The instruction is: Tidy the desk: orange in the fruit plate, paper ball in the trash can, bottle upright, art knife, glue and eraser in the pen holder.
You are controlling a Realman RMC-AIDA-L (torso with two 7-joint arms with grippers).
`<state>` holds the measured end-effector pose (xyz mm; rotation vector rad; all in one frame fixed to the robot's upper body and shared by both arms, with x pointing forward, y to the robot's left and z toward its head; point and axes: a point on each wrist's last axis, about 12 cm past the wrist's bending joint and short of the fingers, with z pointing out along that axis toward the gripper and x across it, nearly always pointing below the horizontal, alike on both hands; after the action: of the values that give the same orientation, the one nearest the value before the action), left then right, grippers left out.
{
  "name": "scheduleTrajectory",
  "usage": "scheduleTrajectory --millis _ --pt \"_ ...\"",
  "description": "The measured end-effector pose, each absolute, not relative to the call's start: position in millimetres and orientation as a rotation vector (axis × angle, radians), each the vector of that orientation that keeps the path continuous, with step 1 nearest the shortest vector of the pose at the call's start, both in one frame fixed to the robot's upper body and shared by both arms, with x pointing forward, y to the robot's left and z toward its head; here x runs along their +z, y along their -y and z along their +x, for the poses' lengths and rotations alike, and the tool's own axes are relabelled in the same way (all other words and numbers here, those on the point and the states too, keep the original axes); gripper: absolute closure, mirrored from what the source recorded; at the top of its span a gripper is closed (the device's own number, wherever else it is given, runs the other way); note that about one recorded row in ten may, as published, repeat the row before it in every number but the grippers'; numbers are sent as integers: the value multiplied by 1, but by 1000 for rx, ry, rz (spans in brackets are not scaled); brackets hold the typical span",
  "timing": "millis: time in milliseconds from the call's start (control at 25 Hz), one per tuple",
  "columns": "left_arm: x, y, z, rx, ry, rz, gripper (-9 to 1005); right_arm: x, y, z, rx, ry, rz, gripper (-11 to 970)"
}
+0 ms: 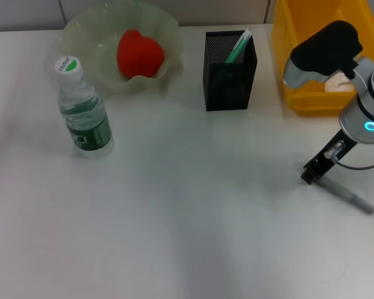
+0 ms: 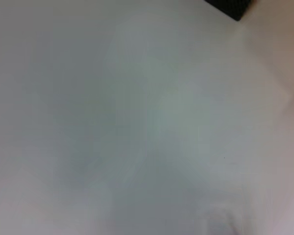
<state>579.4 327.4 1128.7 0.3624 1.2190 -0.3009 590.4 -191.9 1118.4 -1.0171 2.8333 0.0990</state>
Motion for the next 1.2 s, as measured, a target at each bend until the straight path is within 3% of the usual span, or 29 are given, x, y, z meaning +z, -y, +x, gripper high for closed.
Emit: scheduleTrajectory --millis 280,520,600,680,800,1040,1200 --pt "1128 -328 579 -301 -1219 362 209 1118 193 590 106 -2836 -1005 757" --pt "1129 -328 579 -300 -1217 364 209 1135 202 589 280 -2777 -950 807" --pt "1130 -329 579 -298 -1215 362 209 1158 213 586 614 -2616 -901 808" --pt "1130 -329 579 -297 -1214 360 208 1167 219 585 734 -2530 -873 809" --pt "1130 -329 580 -295 -1215 358 208 1185 245 582 1073 -2121 -739 810" --pt "1130 -329 581 -286 -1221 358 208 1166 265 584 1160 -1621 -531 811" --pt "1128 -327 582 -290 -1228 355 208 1140 262 595 962 -1396 -414 811"
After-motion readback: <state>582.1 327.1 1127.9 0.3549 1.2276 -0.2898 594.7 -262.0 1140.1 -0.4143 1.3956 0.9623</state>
